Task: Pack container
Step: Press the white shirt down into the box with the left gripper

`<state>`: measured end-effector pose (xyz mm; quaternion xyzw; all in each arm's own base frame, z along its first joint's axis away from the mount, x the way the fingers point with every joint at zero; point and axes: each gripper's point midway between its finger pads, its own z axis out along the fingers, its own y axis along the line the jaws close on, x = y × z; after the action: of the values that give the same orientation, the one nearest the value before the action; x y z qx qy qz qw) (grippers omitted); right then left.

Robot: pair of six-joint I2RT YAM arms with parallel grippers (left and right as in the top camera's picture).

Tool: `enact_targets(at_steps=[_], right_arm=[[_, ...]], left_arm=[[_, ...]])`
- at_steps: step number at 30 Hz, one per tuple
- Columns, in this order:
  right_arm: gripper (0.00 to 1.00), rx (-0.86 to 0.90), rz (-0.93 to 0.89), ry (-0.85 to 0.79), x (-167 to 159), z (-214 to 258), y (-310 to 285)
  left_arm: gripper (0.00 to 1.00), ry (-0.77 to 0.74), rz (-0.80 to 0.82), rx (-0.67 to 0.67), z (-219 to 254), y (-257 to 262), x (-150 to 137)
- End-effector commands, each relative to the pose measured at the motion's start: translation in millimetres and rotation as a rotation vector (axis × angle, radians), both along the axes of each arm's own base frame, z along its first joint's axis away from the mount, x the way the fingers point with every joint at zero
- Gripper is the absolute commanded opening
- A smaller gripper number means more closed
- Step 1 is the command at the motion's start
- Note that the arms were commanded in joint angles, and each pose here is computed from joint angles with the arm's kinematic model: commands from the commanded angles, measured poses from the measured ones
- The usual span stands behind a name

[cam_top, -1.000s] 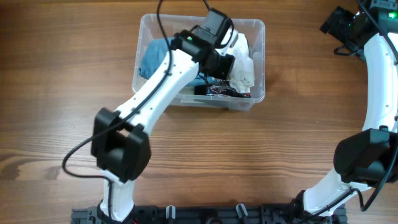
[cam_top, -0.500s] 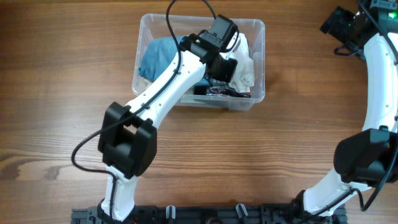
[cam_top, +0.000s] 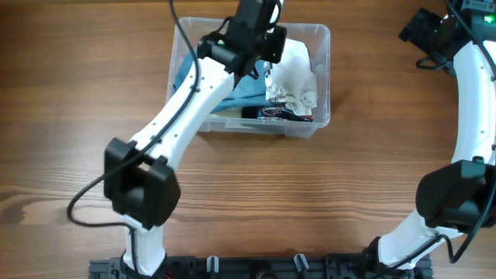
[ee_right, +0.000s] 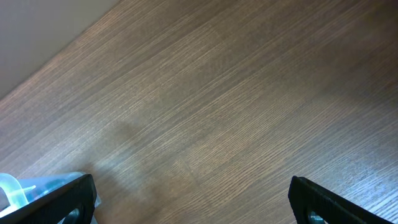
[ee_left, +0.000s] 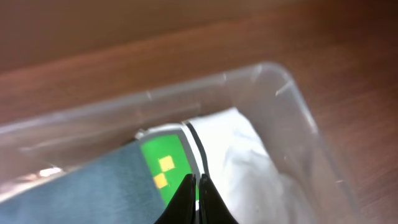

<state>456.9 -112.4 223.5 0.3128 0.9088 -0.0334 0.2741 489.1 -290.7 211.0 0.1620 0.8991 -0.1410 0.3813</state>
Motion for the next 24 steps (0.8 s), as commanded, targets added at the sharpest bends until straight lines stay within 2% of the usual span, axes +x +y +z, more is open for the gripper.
enact_targets(at_steps=[1, 4, 8, 11, 13, 14, 15, 18, 20, 21, 24], right_arm=[[1.00, 0.013, -0.005, 0.012, 1.5, -7.8, 2.5], [1.00, 0.013, -0.005, 0.012, 1.5, -7.8, 2.5], [1.00, 0.013, -0.005, 0.012, 1.5, -7.8, 2.5], [1.00, 0.013, -0.005, 0.012, 1.5, -7.8, 2.5], [1.00, 0.013, -0.005, 0.012, 1.5, -7.8, 2.5], [1.00, 0.013, -0.005, 0.012, 1.5, -7.8, 2.5], [1.00, 0.013, -0.005, 0.012, 1.5, -7.8, 2.5], [1.00, 0.013, -0.005, 0.012, 1.5, -7.8, 2.5], [1.00, 0.013, -0.005, 0.012, 1.5, -7.8, 2.5], [1.00, 0.013, -0.005, 0.012, 1.5, -7.8, 2.5], [1.00, 0.013, -0.005, 0.012, 1.5, -7.8, 2.5]], left_arm=[[0.04, 0.113, -0.052, -0.010, -47.8, -15.3, -3.7], [0.04, 0.197, -0.033, 0.023, -82.2, -12.6, -8.1], [0.04, 0.236, -0.018, 0.060, -101.0, -6.3, -10.0], [0.04, 0.207, 0.000, 0.067, -94.8, -2.8, -4.7], [0.04, 0.146, -0.004, 0.037, -63.7, -3.3, -2.2], [0.08, 0.112, -0.004, 0.017, -43.0, -3.3, -2.3], [0.24, 0.074, -0.004, -0.006, -19.7, -2.0, -3.3], [0.30, -0.018, -0.007, -0.061, 44.8, 5.9, -17.4], [0.41, -0.065, -0.010, -0.089, 88.0, 16.9, -38.0], [0.49, -0.080, -0.011, -0.098, 104.3, 22.9, -48.2], [0.89, -0.081, -0.009, -0.102, 139.9, 46.3, -87.9]])
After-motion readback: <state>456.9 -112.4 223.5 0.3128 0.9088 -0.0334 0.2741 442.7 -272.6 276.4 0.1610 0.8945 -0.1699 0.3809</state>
